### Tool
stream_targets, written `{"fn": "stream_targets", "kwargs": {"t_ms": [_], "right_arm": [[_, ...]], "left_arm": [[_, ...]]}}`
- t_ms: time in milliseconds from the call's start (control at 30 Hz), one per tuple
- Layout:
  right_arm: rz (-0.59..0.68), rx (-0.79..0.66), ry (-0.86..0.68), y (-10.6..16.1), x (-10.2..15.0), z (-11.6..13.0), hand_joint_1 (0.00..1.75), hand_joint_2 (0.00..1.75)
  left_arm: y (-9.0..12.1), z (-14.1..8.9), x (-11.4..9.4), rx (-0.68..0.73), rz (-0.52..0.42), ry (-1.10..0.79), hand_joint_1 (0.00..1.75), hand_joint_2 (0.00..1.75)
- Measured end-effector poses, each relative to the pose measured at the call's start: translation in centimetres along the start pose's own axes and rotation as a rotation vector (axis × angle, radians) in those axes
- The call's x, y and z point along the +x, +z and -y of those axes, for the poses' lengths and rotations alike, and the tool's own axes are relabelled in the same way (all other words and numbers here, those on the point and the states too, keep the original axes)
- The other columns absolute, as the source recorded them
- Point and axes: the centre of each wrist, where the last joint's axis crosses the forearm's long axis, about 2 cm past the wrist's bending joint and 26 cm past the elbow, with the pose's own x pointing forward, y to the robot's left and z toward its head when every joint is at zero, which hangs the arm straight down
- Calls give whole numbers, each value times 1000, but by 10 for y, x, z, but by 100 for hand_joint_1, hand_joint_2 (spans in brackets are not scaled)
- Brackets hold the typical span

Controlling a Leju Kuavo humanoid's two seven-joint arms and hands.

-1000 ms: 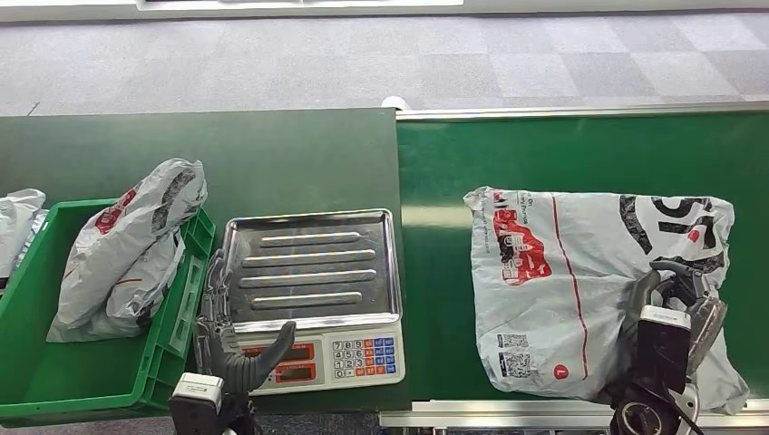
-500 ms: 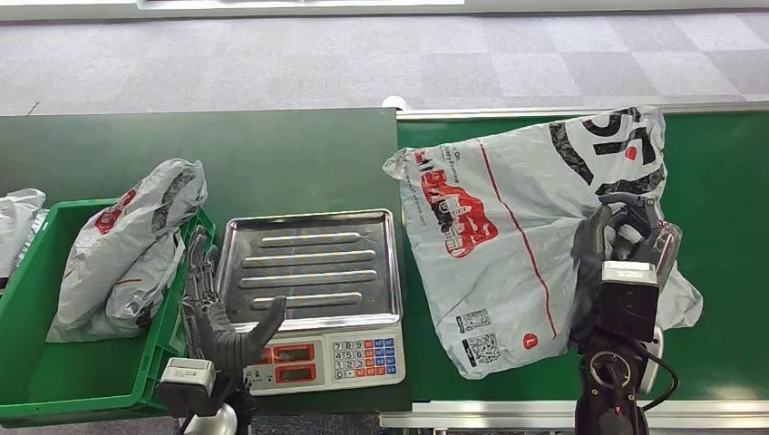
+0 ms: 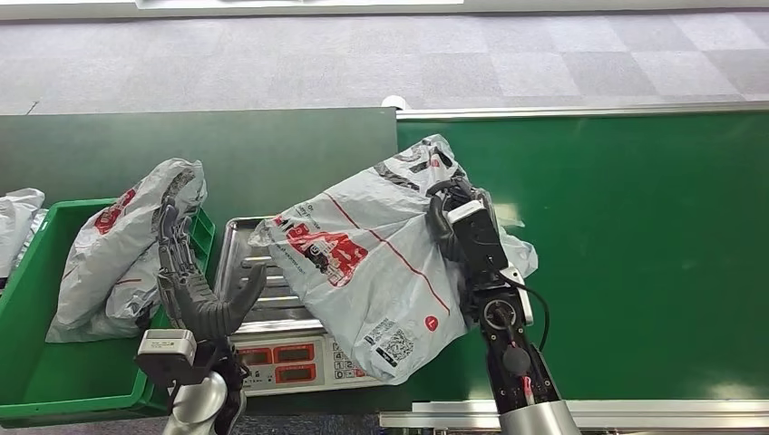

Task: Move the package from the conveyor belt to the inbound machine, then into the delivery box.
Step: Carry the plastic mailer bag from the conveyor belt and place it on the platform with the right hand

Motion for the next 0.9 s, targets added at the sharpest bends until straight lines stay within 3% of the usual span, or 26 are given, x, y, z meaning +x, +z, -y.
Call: {"fn": "stream_targets", "kwargs": {"t_ms": [200, 367, 400, 500, 533, 900], "right_arm": [[25, 205, -11, -14, 21, -60, 175, 175], [89, 312, 33, -23, 43, -90, 174, 175], [103, 328, 44, -23, 47, -94, 162, 175], [134, 362, 62, -25, 53, -102, 32, 175], [140, 369, 66, -25, 55, -104, 0, 175], [111, 364, 91, -27, 59, -109, 0, 175]], "left_arm": [[-4, 3, 1, 16, -12, -18, 0, 175], [-5, 0, 1, 32, -24, -26, 0, 175], [-5, 0, 1, 34, -26, -27, 0, 175], [-6, -1, 1, 40, -29, -29, 0, 175], [-6, -1, 1, 42, -29, -31, 0, 175], [-6, -4, 0, 69, -33, -45, 0, 175]]}}
